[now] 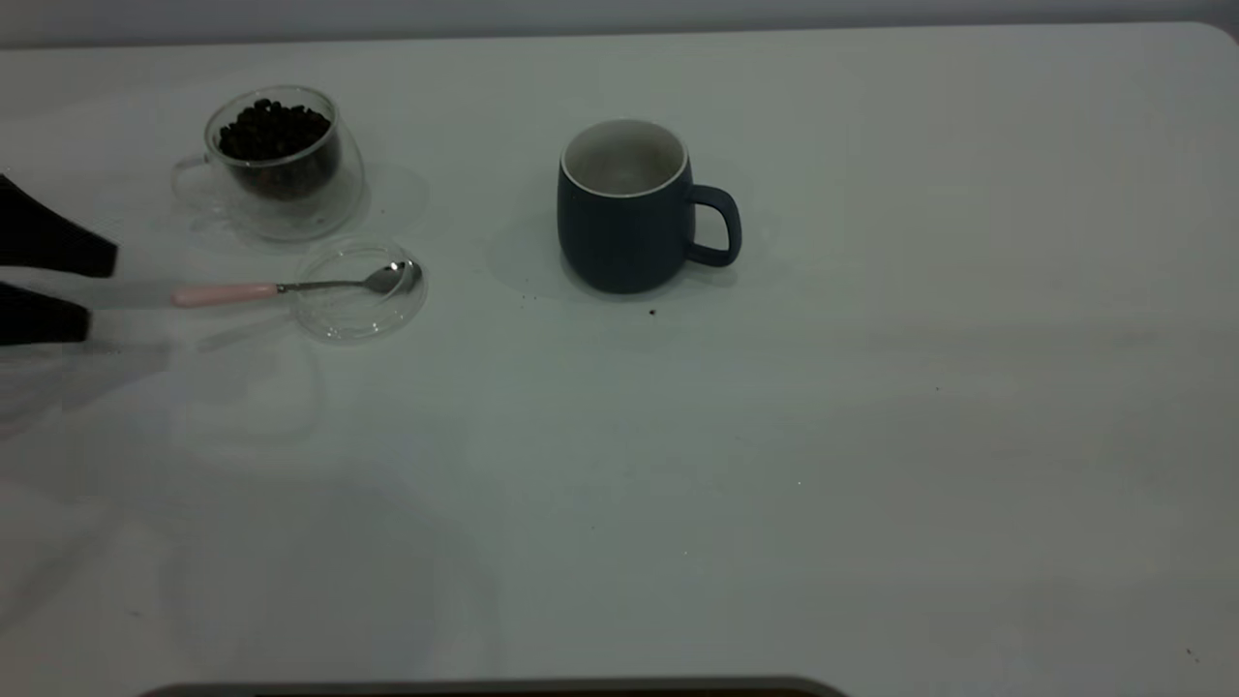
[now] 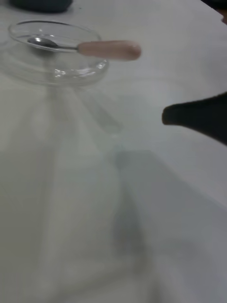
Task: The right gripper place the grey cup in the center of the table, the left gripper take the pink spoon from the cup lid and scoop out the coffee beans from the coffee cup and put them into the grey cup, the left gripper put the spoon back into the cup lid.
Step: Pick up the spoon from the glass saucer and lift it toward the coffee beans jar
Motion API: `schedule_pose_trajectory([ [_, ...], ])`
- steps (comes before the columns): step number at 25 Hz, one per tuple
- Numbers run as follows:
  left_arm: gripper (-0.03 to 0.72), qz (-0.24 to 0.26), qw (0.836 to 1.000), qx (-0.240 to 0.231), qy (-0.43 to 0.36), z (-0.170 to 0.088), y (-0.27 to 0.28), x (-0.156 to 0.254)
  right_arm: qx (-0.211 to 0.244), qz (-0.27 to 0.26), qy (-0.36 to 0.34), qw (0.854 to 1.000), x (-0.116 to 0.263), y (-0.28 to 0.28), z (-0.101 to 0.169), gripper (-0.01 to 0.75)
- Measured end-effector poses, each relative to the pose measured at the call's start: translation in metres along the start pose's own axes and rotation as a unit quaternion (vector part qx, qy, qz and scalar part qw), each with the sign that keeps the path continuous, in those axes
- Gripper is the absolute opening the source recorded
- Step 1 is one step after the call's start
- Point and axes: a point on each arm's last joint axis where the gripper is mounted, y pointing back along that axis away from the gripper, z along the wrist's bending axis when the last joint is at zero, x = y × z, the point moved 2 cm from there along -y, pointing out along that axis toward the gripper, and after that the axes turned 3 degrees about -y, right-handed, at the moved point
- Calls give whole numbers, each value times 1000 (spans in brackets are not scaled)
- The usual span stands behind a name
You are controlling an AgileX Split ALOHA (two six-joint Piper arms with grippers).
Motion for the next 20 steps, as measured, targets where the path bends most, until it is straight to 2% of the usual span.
schedule_pose_trajectory([
  [5, 703, -20, 999, 26, -22, -6, -26, -5, 0, 0, 0, 1000, 0, 0, 0, 591],
  [12, 700, -2, 998, 43, -40, -16, -58, -8, 0, 0, 0, 1000, 0, 0, 0, 591],
  [20, 683, 1, 998, 65, -11, -17, -71, -6, 0, 0, 0, 1000, 0, 0, 0, 591],
])
